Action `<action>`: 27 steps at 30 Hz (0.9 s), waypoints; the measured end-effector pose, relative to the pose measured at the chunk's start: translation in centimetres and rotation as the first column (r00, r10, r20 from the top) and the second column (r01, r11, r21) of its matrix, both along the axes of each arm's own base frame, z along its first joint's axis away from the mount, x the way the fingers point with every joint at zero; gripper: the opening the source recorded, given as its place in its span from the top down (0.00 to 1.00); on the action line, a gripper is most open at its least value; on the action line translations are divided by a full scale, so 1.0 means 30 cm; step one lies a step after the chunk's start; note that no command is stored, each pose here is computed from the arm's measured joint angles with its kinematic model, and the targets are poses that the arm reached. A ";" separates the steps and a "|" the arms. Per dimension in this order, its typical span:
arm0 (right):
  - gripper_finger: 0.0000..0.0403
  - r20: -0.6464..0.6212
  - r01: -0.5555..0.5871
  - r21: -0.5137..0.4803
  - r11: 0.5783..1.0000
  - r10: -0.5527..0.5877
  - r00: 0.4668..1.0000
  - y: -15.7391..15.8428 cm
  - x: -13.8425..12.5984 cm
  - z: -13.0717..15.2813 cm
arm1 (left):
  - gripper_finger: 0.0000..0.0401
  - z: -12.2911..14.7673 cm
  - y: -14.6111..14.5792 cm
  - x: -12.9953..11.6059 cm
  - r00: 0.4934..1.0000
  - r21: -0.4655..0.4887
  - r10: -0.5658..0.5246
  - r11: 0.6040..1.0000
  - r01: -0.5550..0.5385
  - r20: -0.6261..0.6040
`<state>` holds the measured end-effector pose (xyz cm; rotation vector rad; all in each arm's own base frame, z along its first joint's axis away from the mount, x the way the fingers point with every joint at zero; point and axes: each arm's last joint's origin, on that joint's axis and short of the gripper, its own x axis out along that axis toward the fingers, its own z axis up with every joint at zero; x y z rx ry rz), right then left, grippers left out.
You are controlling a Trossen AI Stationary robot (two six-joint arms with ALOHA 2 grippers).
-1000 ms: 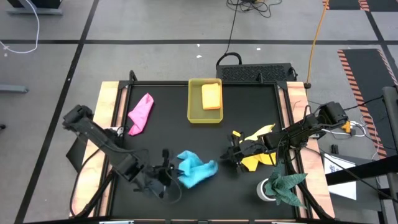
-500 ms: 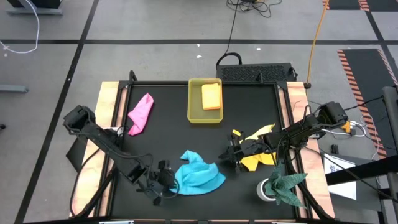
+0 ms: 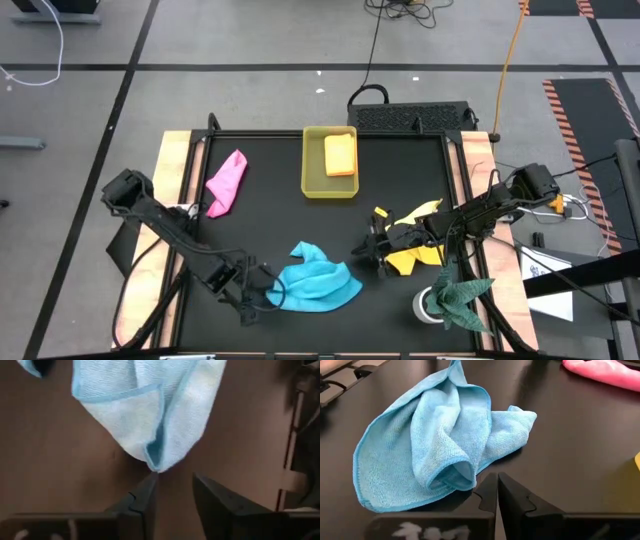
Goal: Fold microfiber towels
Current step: Fold the blue towel
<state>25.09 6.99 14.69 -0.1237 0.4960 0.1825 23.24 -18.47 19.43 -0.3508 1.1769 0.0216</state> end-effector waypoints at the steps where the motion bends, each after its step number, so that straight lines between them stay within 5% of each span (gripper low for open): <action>1: 0.96 -0.001 0.003 0.005 1.000 -0.003 1.000 0.000 0.000 0.000 | 0.66 0.001 0.003 0.003 1.000 0.023 -0.002 1.000 0.002 0.019; 6: 0.88 -0.007 0.007 0.012 1.000 -0.007 1.000 0.000 0.000 -0.004 | 0.62 0.013 0.034 0.045 0.983 0.173 0.009 0.984 -0.041 0.182; 16: 0.77 -0.006 0.006 0.010 1.000 -0.006 1.000 0.000 0.001 -0.003 | 0.62 -0.029 0.086 0.115 0.948 0.006 -0.101 0.995 0.105 0.302; 22: 0.76 -0.015 0.006 0.007 1.000 -0.006 1.000 0.000 -0.001 -0.006 | 0.62 -0.084 0.063 0.073 0.916 0.032 -0.220 0.974 0.223 0.335; 27: 0.76 -0.013 0.004 0.004 1.000 -0.004 1.000 0.000 -0.001 -0.006 | 0.62 -0.108 0.062 0.048 0.923 0.098 -0.211 0.977 0.189 0.320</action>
